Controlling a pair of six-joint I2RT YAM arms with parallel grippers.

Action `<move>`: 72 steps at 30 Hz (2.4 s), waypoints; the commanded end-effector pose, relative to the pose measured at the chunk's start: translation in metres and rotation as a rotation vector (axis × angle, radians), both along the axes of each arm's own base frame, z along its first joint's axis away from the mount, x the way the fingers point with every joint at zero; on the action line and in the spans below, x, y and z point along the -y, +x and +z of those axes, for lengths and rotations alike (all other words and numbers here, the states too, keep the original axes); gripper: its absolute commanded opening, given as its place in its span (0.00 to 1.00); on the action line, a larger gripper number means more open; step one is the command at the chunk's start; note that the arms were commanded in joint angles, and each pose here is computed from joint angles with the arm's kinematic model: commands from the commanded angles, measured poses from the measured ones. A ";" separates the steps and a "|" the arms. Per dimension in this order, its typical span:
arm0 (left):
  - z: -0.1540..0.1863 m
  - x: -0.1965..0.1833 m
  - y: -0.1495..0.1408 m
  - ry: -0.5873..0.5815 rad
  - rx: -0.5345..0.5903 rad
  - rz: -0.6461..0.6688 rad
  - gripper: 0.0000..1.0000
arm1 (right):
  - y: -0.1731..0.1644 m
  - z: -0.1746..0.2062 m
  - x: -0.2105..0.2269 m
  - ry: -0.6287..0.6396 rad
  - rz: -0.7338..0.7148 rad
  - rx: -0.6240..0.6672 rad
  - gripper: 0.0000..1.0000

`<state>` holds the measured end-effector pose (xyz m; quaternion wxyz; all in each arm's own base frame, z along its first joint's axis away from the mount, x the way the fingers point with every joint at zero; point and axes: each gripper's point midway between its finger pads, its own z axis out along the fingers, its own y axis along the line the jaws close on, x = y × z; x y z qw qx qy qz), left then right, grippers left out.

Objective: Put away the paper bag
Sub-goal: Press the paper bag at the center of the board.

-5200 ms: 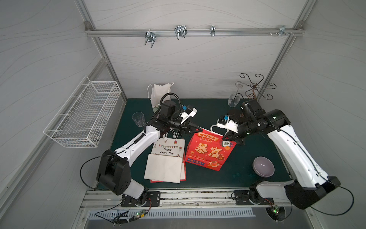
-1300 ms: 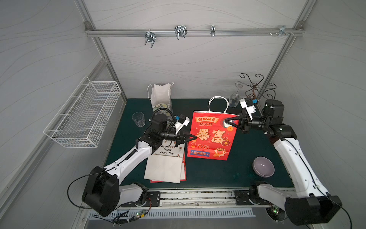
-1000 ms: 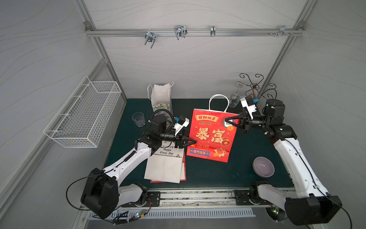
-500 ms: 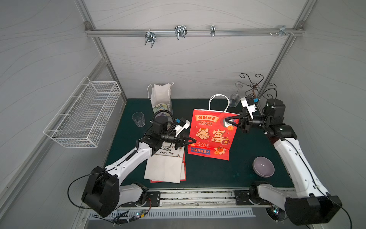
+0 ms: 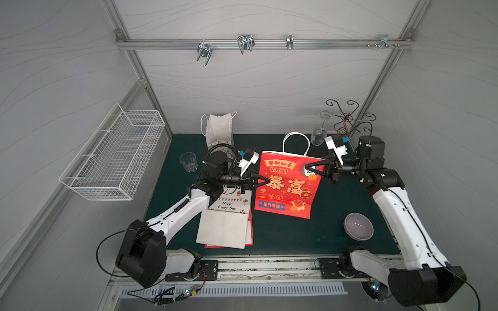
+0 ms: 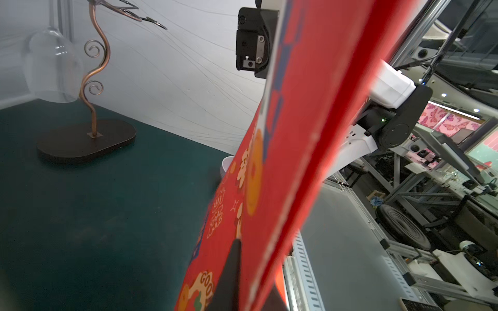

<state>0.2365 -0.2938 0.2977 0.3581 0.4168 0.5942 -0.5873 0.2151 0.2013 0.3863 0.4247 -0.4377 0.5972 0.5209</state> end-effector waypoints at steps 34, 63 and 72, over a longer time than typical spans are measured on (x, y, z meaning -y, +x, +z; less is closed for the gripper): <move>0.061 -0.008 -0.004 -0.138 0.067 0.014 0.00 | -0.028 -0.038 0.007 0.015 0.053 -0.093 0.04; 0.086 -0.014 -0.003 -0.171 0.100 0.027 0.00 | -0.035 -0.053 0.009 -0.016 0.041 -0.044 0.07; 0.097 -0.016 -0.006 -0.177 0.123 0.028 0.00 | -0.035 -0.070 0.010 -0.045 0.013 -0.061 0.31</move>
